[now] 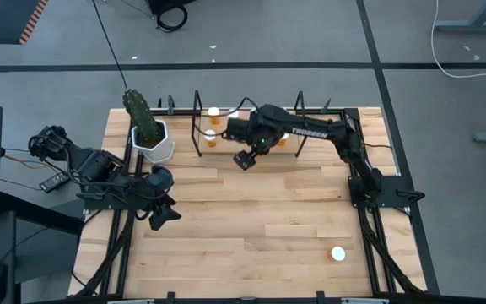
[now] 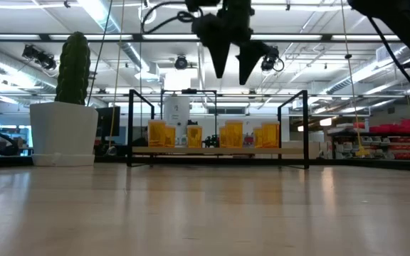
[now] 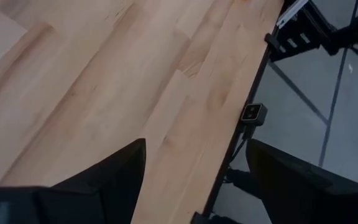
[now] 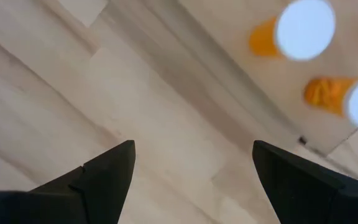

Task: Pick and place medicine bottles onto shelf by color
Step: Put the orange pill bottle on the shelf

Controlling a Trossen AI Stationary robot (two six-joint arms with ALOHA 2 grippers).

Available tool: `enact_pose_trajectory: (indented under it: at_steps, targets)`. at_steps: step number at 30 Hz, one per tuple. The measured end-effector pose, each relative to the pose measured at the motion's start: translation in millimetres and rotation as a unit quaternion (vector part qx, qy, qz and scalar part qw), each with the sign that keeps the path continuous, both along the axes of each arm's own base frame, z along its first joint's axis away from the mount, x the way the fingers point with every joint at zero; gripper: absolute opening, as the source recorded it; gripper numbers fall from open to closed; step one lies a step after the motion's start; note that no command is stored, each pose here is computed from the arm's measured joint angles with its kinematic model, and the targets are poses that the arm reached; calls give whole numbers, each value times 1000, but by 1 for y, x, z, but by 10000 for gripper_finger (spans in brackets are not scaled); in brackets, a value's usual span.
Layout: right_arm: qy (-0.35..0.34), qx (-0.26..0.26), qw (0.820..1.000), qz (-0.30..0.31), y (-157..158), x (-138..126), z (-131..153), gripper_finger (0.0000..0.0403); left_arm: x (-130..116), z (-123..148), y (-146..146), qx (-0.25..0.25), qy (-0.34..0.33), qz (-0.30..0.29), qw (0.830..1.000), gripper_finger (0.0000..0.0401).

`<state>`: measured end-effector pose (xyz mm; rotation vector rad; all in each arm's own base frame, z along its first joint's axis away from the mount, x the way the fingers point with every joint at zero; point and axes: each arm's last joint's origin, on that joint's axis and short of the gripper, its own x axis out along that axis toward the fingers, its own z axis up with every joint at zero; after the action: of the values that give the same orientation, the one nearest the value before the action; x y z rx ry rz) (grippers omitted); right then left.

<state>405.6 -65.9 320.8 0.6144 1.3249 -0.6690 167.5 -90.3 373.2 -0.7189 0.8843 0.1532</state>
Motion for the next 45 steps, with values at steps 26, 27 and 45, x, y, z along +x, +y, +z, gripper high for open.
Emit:
enact_pose_trajectory:
  at_steps: [26, 27, 45]
  targets:
    - [79, 76, 979, -174, 247, -155, -34, 331, 1, 0, 3, 61, -11, -95, 994, 281]
    - [77, 83, 974, -194, 253, -165, -37, 331, 2, 0, 4, 62, -11, -92, 994, 281]
    - [114, 91, 953, -264, 284, -229, -94, 331, 11, 0, 23, 58, -11, -34, 998, 281]
